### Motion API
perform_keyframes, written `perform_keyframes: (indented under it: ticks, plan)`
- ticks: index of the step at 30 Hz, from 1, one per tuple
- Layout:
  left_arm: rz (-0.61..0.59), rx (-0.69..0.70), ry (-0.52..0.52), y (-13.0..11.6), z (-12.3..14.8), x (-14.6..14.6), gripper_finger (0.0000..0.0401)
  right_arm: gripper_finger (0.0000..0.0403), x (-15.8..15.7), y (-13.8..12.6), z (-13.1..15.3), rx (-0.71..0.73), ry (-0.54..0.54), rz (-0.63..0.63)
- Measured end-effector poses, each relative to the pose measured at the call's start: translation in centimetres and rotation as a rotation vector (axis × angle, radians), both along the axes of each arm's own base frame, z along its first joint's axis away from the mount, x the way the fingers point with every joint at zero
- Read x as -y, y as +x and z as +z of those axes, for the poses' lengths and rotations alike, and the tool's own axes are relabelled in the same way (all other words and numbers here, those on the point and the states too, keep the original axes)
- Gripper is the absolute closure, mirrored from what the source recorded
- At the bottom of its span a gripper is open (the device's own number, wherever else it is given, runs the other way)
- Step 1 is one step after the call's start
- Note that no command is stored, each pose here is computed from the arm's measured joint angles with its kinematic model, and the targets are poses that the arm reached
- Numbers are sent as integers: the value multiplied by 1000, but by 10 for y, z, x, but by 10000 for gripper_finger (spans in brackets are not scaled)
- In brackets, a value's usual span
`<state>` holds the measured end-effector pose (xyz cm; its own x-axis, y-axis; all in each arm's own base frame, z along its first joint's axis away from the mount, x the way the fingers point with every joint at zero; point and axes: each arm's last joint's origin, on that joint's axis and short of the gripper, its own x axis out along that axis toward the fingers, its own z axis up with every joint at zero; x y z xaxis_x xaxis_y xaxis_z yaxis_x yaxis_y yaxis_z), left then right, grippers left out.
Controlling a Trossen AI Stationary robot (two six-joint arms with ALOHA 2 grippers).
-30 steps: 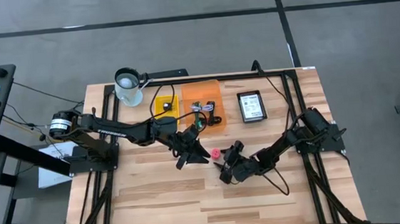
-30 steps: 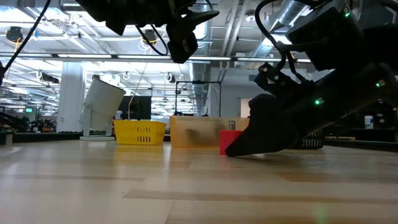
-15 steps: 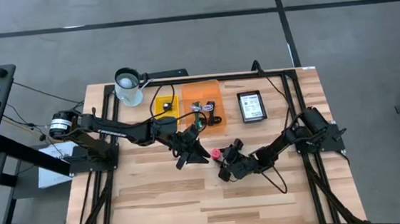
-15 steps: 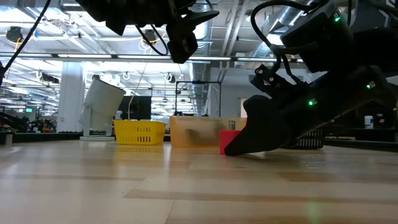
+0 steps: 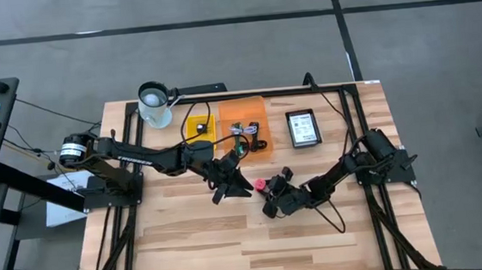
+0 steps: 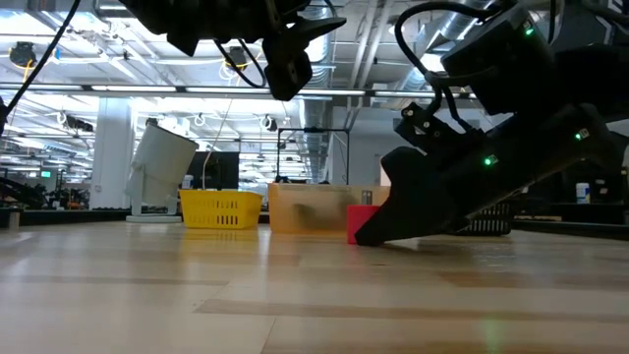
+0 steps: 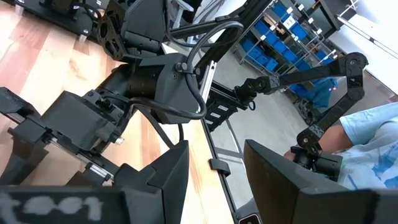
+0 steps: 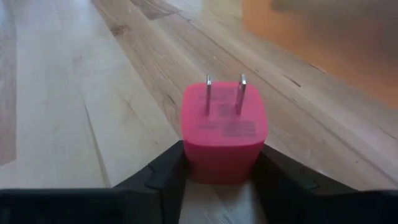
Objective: Pick and place items into bin
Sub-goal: Put the pink charger adapter into the yellow bin
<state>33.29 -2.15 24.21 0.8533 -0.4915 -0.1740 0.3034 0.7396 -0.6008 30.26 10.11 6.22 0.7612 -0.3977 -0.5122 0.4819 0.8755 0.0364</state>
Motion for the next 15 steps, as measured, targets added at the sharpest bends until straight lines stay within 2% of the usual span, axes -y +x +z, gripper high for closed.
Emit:
perform_keyframes:
  ticks: [4,9,15]
  plan:
    - [1,-16,-7,0,-1,0,258,233,0,0,0,0,2,2]
    - [1,-32,-20,0,-2,1,258,265,0,0,0,-2,-1,5]
    - [-10,-32,-20,-1,-2,4,258,265,-2,3,2,-2,-2,14]
